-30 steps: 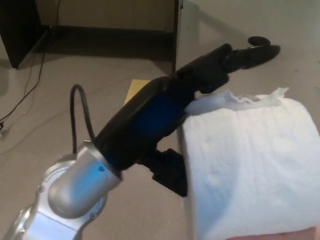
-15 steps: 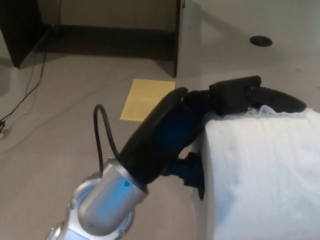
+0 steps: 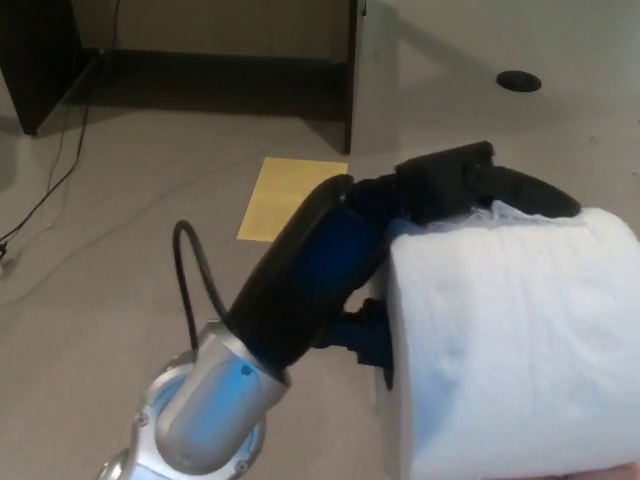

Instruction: A person is holding a toilet paper roll and the robot extends its left hand to grab the roll by inserting its thumb into the gap in the middle and brings its hand down by its side. Then it extends its arm again to hand the toilet paper roll back to the person.

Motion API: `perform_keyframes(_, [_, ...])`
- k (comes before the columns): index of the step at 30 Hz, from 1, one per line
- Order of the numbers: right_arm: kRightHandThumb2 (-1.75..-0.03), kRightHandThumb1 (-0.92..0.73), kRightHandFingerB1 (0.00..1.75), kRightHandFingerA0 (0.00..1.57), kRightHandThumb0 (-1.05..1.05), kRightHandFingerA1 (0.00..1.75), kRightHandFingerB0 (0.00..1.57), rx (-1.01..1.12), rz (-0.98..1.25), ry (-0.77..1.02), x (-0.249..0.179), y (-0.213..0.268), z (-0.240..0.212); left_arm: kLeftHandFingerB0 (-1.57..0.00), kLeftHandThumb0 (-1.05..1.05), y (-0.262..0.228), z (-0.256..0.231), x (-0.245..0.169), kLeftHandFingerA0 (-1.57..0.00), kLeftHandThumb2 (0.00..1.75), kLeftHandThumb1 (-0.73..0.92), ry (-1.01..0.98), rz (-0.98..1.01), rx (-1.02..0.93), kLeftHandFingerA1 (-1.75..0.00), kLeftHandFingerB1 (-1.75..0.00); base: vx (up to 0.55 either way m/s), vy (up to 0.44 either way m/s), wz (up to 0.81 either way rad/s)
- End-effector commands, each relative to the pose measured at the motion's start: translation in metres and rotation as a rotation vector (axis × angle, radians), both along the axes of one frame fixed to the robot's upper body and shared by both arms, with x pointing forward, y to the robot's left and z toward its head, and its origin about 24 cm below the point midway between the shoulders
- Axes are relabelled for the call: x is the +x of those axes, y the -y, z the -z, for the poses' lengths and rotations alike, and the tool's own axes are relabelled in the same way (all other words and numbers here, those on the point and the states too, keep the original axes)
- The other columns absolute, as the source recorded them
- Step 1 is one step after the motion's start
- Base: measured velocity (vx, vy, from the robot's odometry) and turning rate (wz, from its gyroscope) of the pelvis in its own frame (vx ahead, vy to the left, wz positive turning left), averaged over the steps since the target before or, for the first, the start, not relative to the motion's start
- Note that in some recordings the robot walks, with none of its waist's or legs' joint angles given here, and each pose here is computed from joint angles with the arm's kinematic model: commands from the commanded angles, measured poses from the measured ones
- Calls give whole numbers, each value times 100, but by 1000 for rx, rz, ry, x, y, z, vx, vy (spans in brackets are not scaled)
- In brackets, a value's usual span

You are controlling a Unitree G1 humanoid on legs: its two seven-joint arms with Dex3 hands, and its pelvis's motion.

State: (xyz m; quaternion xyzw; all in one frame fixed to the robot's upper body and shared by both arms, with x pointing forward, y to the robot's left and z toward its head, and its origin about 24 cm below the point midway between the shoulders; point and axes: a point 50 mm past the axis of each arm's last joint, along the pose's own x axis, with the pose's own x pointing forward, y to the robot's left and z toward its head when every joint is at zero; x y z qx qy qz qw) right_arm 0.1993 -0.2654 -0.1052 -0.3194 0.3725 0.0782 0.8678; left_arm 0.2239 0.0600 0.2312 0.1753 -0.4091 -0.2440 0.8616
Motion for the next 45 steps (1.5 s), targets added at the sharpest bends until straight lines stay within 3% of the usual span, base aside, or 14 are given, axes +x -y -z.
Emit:
perform_keyframes(1, [-60, -63, 43, 80, -41, 58, 59, -19, -3, -13, -4, 4, 1, -82, 8, -13, -5, -1, -105, 91, 62, 53, -48, -26, -120, -110, 0, 0, 0])
perform_keyframes(5, [-60, -63, 43, 79, -38, 57, 59, -21, 0, -22, -3, 3, 2, -83, 4, -20, -6, 3, -103, 90, 66, 54, -57, -40, -123, -107, 0, 0, 0])
perform_keyframes(7, [-60, -64, 43, 79, -39, 57, 59, -19, 6, -27, -5, 4, 2, -83, -4, -24, -8, 6, -109, 78, 73, 68, -71, -51, -122, -107, 0, 0, 0])
perform_keyframes(11, [-60, -64, 43, 80, -39, 59, 58, -27, -5, -41, -7, 4, 4, -83, -8, -33, -11, 6, -111, 80, 71, 97, -134, -28, -122, -108, 0, 0, 0])
perform_keyframes(12, [-60, -64, 43, 80, -39, 60, 59, -25, -2, -42, -7, 4, 4, -81, 0, -37, -14, 6, -106, 90, 66, 116, -144, -28, -128, -111, 0, 0, 0])
perform_keyframes(18, [-60, -63, 43, 78, -39, 57, 59, -22, 7, -48, -7, 4, 4, -82, 0, -66, -19, 6, -111, 86, 69, 107, -186, -56, -126, -109, 0, 0, 0])
perform_keyframes(19, [-60, -63, 43, 77, -38, 56, 58, -21, 10, -48, -7, 5, 4, -83, -10, -72, -19, 5, -112, 72, 78, 101, -221, -50, -123, -107, 0, 0, 0])
perform_keyframes(21, [-59, -63, 43, 78, -38, 55, 58, -22, 16, -49, -5, 6, 3, -84, 5, -97, -14, 3, -108, 87, 69, 79, -312, -31, -120, -107, 0, 0, 0])
perform_keyframes(24, [-59, -63, 43, 78, -38, 55, 57, -30, 5, -51, -4, 8, 1, -84, -6, -135, 7, -3, -114, 71, 78, -16, -413, -38, -119, -106, 0, 0, 0])
perform_keyframes(28, [-60, -63, 43, 79, -38, 57, 59, -33, -3, -56, -6, 7, 3, -78, 5, -167, 35, -11, -110, 82, 77, -136, -487, -52, -121, -107, 0, 0, 0])
perform_keyframes(31, [-59, -63, 44, 79, -38, 58, 60, -23, 8, -55, -9, 7, 4, -81, 1, -194, 72, -22, -112, 72, 79, -251, -600, -53, -122, -105, 0, 0, 0])
perform_keyframes(32, [-59, -63, 44, 79, -38, 61, 59, -17, 13, -54, -9, 6, 4, -81, 11, -204, 87, -27, -109, 87, 70, -290, -636, -30, -124, -108, 0, 0, 0])
perform_keyframes(41, [-60, -64, 43, 78, -36, 59, 57, -15, 13, -75, -15, 7, 7, -77, 9, -263, 206, -77, -99, 80, 76, -692, -885, 124, -136, -113, 0, 0, 0])
perform_keyframes(45, [-60, -65, 43, 78, -38, 57, 59, -30, -7, -81, -21, 7, 10, -76, 2, -288, 254, -114, -90, 66, 82, -946, -1041, 245, -138, -111, 0, 0, 0])
